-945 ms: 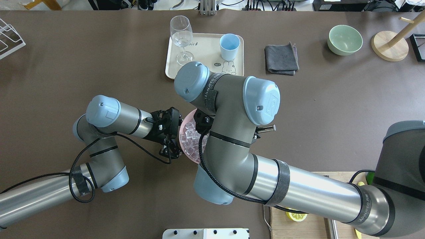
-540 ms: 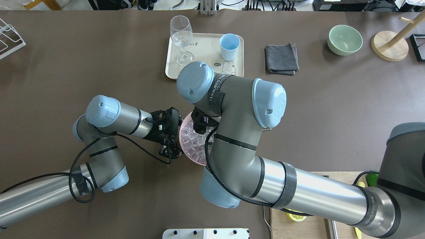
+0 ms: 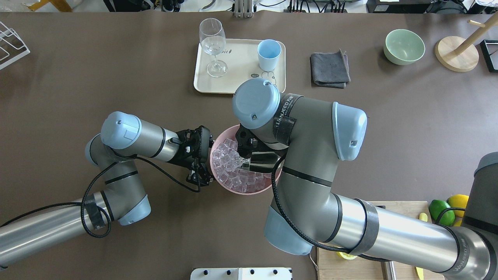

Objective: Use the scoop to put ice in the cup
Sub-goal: 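Push the scoop down into the ice cubes with the right gripper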

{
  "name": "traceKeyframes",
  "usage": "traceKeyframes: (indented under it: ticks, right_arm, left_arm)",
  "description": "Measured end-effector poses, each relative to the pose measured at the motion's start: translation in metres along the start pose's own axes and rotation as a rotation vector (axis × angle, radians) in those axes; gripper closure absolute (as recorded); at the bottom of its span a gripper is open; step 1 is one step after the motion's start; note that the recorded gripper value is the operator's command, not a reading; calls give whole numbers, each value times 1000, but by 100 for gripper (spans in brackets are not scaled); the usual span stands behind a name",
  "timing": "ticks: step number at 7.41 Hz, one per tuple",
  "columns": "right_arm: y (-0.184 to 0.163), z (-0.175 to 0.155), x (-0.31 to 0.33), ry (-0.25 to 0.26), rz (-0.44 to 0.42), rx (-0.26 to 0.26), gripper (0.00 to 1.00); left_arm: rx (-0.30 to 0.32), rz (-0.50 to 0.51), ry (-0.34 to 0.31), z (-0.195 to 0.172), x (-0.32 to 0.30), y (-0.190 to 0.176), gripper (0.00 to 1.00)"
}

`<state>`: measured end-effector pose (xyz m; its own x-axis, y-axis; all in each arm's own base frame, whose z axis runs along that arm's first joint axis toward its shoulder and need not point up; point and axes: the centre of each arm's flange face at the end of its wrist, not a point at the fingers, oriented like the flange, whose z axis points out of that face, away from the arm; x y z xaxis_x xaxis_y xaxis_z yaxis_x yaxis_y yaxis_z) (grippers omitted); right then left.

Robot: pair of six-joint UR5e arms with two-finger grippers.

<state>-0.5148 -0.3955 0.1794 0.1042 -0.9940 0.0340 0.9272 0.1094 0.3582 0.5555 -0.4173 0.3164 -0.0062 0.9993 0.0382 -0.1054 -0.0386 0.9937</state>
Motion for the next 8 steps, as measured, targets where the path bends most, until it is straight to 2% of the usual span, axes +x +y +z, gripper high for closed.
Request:
traceKeyframes:
  ticks: [2,4,8]
  right_arm:
    - [-2,5,2,15,43,48,100]
    - [-5,13,4,21,65,66,100]
    - [-5,19,4,40,120,179,100]
  left_arm:
    - [-1,-1,0,0,0,0,4]
    - [-2,-1,1,1,0,1,4]
    - [-3,1,5,3,3,0,4]
